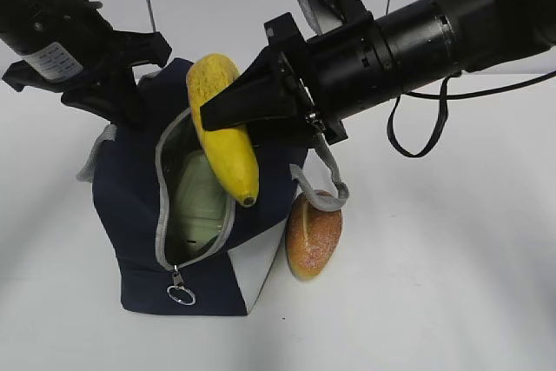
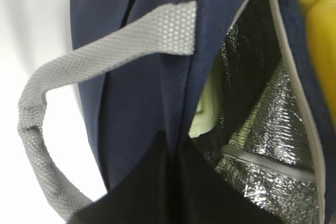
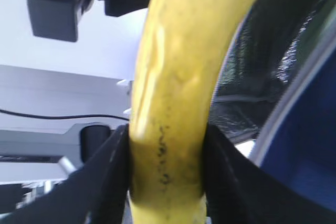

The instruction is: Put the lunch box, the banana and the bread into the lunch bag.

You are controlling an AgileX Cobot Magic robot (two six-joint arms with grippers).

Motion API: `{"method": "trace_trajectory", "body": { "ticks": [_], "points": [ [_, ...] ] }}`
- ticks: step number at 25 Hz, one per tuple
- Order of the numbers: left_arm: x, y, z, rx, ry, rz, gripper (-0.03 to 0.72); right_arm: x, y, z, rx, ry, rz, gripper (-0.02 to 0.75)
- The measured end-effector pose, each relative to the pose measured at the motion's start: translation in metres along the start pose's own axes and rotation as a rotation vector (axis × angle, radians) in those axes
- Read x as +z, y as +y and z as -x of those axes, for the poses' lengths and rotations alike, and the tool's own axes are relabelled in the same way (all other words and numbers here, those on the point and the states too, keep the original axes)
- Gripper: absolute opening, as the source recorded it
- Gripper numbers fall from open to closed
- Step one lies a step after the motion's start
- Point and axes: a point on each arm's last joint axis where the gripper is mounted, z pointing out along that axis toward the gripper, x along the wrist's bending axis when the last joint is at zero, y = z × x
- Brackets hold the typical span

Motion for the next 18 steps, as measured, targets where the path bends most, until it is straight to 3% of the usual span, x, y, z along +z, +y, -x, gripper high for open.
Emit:
{"method": "trace_trajectory", "body": {
  "ticks": [5,18],
  "points": [
    [0.000,0.000,0.000,0.000,0.000,0.001,-0.003,0.004,0.003,0.001,0.014,0.071,0.024,0.301],
    [0.000,0.000,0.000,0.001,0.000,0.002,-0.003,0.022,0.003,0.037,0.152,0.048,0.010,0.302]
  ]
}}
